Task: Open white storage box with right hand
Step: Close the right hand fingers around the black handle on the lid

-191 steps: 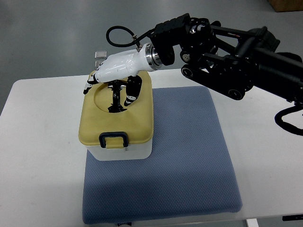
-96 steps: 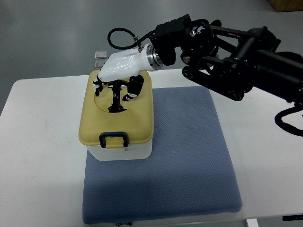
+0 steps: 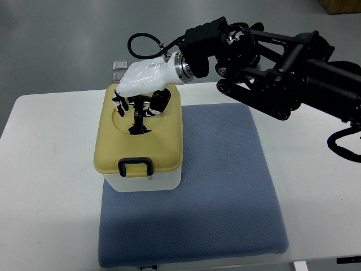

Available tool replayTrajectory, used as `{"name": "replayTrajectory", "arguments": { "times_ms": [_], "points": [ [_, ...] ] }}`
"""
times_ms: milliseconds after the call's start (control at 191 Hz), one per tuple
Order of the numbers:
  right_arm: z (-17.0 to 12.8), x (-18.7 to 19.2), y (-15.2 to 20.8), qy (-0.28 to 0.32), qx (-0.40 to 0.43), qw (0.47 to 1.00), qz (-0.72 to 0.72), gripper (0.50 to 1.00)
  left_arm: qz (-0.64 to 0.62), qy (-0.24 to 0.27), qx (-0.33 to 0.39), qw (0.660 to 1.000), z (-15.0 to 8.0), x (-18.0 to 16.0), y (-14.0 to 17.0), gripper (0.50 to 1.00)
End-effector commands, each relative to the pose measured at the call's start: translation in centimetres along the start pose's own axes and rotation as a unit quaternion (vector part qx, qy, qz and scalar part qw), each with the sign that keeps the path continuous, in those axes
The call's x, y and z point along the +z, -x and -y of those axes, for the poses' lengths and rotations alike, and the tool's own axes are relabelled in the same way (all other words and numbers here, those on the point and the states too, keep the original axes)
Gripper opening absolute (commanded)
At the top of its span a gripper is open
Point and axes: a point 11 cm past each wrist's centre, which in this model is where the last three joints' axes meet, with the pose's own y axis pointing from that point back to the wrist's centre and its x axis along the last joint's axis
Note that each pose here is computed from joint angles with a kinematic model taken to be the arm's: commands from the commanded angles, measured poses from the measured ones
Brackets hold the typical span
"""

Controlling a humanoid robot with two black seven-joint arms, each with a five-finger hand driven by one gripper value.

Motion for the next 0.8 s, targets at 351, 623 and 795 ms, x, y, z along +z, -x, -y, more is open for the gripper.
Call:
{"name": "replayTrajectory", "arguments": {
  "times_ms": [351,623,795],
  "points": [
    [0.0,-0.6,-0.5,-0.013,-0.009,1.000,-0.018,0.582,0.000,0.001,0.000,1.000,0.0,0.0,0.0,1.000],
    [0.7,-1.2,-0.2,-0.023,-0.001,1.000,-0.018,0.500,0.000,0.000,0.000,1.000,0.0,0.0,0.0,1.000],
    [0.7,-1.3,-0.4,-0.028,0.013,0.999,-0.026,0.500,-0.001,0.000,-0.001,1.000,0.0,0.0,0.1,1.000]
  ]
}}
